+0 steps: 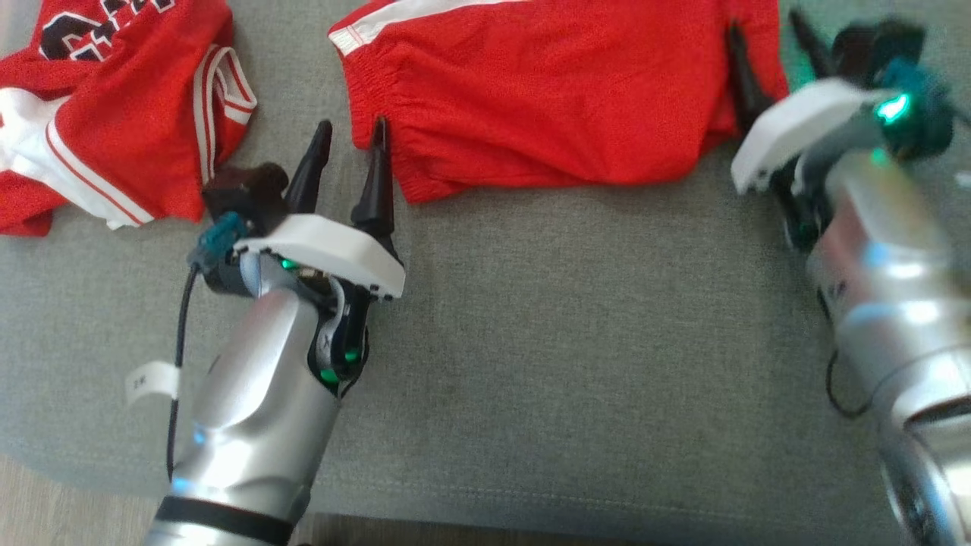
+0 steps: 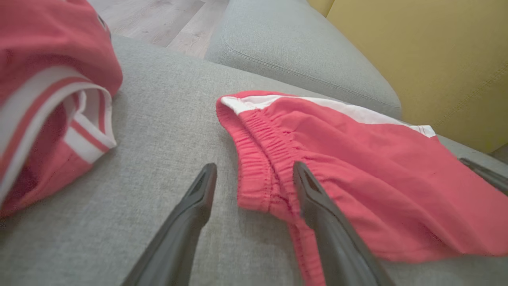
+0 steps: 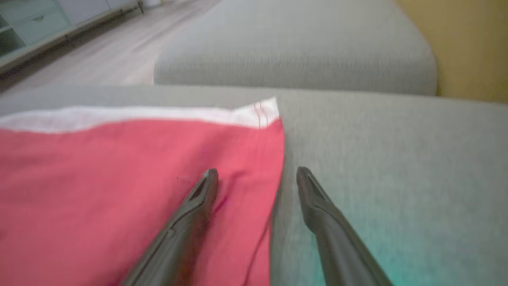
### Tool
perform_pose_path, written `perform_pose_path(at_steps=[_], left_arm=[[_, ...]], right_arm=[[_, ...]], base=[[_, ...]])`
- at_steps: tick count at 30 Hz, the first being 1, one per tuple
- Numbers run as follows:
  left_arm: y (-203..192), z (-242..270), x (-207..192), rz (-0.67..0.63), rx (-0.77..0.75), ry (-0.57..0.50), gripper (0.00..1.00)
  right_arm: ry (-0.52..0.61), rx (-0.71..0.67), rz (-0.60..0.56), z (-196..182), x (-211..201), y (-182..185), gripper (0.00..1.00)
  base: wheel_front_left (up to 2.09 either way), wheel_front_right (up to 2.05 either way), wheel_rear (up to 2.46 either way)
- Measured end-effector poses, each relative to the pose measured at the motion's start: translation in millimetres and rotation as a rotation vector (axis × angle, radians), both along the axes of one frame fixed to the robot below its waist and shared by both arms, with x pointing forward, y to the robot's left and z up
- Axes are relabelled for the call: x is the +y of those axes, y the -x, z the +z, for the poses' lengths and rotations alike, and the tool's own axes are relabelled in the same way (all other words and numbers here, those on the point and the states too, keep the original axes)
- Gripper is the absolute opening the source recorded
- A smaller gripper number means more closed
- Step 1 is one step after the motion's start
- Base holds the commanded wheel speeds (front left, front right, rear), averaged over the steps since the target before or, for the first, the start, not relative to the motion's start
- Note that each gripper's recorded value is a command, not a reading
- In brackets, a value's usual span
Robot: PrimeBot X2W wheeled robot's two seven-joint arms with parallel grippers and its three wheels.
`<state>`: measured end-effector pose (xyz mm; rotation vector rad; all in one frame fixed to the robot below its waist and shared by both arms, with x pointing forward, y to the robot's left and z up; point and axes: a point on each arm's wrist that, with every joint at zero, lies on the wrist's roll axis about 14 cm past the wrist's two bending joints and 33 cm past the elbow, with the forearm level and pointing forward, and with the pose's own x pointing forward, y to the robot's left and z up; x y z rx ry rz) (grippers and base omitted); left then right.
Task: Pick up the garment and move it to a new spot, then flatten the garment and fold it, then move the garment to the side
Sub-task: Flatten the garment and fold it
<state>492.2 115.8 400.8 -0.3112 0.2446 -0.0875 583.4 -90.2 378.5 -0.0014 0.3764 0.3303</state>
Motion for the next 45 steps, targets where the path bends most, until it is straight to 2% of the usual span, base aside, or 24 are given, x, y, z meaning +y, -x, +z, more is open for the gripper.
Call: perform_pose_path(at_steps=[2,7,8,9,10,11,14,23,28,31,36,45], left_arm=[[3.9,1.0,0.5,0.005,-0.001,-0.003,1.00],[10.1,3.3,3.0,0.020,-0.003,-0.004,1.00],[11.5,3.0,3.3,0.021,-0.001,-0.004,1.00],[12.7,3.3,3.8,0.023,0.000,-0.005,1.00],[13.6,3.8,4.7,0.027,0.000,-0.006,1.00],[14.8,4.1,5.4,0.028,0.000,-0.008,1.00],[20.0,3.6,6.2,0.026,0.002,-0.024,1.00],[44.2,5.0,6.5,0.033,0.011,-0.049,1.00],[61.4,2.2,-1.1,0.016,0.028,-0.042,1.00],[70.2,0.4,-6.2,0.004,0.037,-0.038,1.00],[78.8,-0.1,-6.5,-0.002,0.043,-0.043,1.00],[96.9,4.9,14.0,0.056,0.046,-0.039,1.00]], right_arm=[[0.012,0.047,0.004,-12.4,-1.9,13.6,1.00],[0.040,0.085,0.023,-14.7,-0.9,20.8,1.00],[0.041,0.090,0.025,-14.8,-0.3,21.7,0.95],[0.046,0.101,0.029,-15.7,0.4,23.2,0.59],[0.045,0.107,0.031,-15.5,1.7,24.0,0.16],[0.042,0.112,0.034,-15.1,3.6,25.1,0.00],[0.016,0.124,0.027,-15.1,7.5,30.9,0.00],[-0.061,0.108,-0.100,-5.0,-26.1,55.6,0.00],[-0.061,0.060,-0.167,11.9,-60.5,64.2,0.00],[-0.077,-0.004,-0.171,34.1,-65.9,60.5,0.00],[-0.112,-0.092,-0.063,63.6,-26.6,49.6,0.00],[-0.207,-0.124,0.303,99.1,121.5,71.7,0.00]], base=[[0.00,0.00,0.00],[0.00,0.00,0.00],[0.00,0.00,0.00],[0.00,0.00,0.00],[0.00,0.00,0.00],[0.00,0.00,0.00],[0.00,0.00,0.00],[0.00,0.00,0.00],[0.00,0.00,0.00],[0.00,0.00,0.00],[0.00,0.00,0.00],[0.00,0.00,0.00]])
